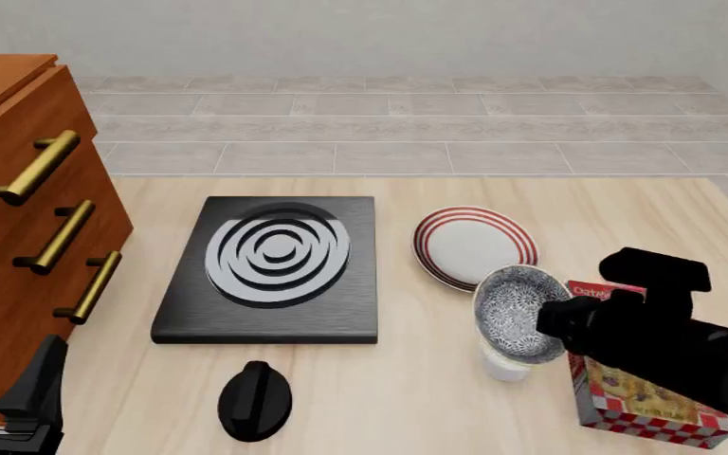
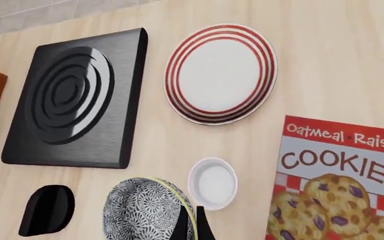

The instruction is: Pick the akita bowl next to the ramekin and place it on the plate.

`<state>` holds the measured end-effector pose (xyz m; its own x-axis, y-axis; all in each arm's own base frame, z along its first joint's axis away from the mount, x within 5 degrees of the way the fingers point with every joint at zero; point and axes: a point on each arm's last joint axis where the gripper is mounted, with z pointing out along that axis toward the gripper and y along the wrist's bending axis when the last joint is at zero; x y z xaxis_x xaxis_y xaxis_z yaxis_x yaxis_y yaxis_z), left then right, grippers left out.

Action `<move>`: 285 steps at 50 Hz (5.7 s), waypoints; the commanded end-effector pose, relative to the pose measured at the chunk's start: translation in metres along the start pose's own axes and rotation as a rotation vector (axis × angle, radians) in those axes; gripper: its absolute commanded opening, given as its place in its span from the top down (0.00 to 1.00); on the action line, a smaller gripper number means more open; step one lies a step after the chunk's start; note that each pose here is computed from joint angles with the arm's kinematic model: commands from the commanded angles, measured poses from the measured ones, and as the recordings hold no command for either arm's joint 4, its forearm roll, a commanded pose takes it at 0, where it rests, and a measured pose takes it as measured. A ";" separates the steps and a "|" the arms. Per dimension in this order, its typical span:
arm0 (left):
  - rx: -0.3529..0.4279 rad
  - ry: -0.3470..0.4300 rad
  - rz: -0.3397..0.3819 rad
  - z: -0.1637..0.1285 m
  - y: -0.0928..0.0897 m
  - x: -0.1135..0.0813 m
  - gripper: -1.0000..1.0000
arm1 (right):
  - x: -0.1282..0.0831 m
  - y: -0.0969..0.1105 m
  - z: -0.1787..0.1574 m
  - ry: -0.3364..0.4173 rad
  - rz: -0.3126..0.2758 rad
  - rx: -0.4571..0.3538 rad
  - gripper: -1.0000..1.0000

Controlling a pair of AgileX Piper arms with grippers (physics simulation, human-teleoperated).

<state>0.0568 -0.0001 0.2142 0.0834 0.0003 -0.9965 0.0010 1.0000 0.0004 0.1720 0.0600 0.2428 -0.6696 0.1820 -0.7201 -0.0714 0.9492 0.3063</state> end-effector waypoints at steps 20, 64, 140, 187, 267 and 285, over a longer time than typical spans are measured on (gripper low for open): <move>-0.001 -0.002 0.000 0.000 0.000 0.000 0.00 | -0.024 -0.005 0.039 0.048 0.105 0.074 1.00; -0.001 -0.002 0.000 0.000 0.000 0.000 0.00 | -0.057 -0.004 0.091 0.027 0.153 0.089 1.00; -0.001 -0.002 0.000 0.000 0.000 0.000 0.00 | -0.077 -0.032 0.174 0.036 0.150 0.154 1.00; -0.001 -0.002 0.000 0.000 0.000 0.000 0.00 | -0.080 -0.045 0.220 0.062 0.124 0.175 1.00; -0.001 -0.002 0.000 0.000 0.000 0.000 0.00 | -0.088 -0.052 0.233 0.066 0.115 0.188 0.00; -0.001 -0.002 0.000 0.000 0.000 0.000 0.00 | -0.100 -0.055 0.215 0.033 0.109 0.194 0.00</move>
<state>0.0566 0.0000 0.2144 0.0857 -0.0001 -0.9963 0.0000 1.0000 -0.0001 0.4047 0.0480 0.1554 -0.6996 0.2797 -0.6575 0.1438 0.9565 0.2539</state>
